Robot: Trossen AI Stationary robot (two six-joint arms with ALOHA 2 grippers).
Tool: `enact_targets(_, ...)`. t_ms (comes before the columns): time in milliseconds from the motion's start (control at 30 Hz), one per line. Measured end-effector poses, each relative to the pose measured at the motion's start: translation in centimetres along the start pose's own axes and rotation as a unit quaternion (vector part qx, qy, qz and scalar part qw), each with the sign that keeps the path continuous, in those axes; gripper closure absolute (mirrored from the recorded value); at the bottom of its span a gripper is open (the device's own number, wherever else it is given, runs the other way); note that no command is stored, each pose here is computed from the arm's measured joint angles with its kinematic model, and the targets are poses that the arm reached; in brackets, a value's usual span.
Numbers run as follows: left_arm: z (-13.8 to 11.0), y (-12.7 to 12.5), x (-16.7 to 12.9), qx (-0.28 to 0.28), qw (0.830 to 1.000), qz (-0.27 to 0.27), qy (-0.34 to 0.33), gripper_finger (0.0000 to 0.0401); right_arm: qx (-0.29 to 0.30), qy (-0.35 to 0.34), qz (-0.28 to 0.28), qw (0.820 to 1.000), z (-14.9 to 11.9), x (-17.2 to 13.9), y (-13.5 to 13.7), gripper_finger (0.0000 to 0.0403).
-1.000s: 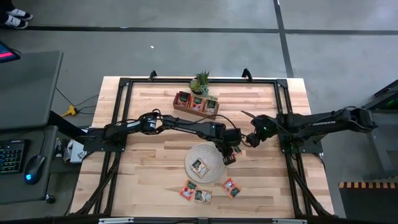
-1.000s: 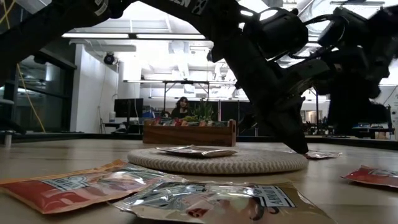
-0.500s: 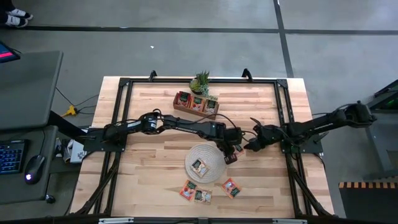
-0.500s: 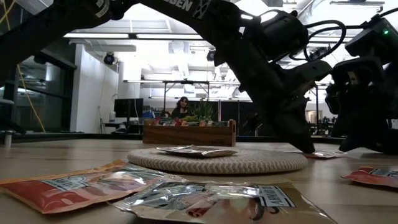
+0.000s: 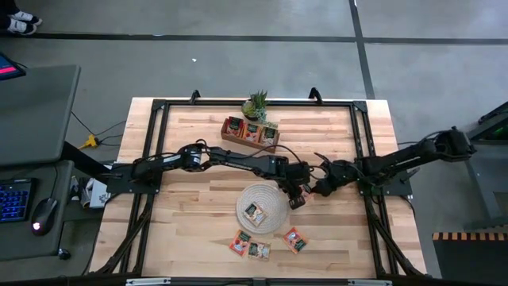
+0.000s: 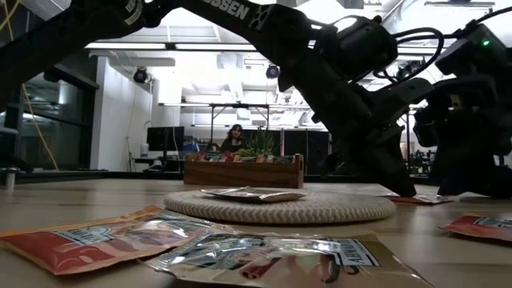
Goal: Pick & Place Tea
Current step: Put the orange tea bag into the middle section of the wooden organizer
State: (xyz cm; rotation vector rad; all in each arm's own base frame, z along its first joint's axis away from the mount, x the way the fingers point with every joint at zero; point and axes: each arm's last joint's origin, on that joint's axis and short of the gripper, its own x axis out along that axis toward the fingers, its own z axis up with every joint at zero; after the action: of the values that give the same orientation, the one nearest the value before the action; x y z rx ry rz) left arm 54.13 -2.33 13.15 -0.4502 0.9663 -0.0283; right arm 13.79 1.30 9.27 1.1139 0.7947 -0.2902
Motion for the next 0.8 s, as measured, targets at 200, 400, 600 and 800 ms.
enact_targets(200,-0.1,0.0,0.0,-0.001,1.0,-0.004,0.005,0.0401,-0.044,0.009,-0.027,0.999,0.5,1.2,0.6,0.0253)
enact_targets(400,-0.1,0.0,0.0,-0.001,1.0,-0.008,0.01,0.0401,-0.049,0.011,-0.001,0.999,0.7,2.0,1.0,0.0253)
enact_targets(600,-0.1,0.0,0.0,-0.002,1.0,-0.008,0.01,0.0401,-0.049,0.013,-0.014,0.999,0.8,2.0,1.1,0.0273)
enact_targets(800,-0.1,0.0,0.0,-0.001,1.0,-0.008,0.01,0.0401,-0.048,0.008,-0.019,0.999,0.8,2.0,1.1,0.0368)
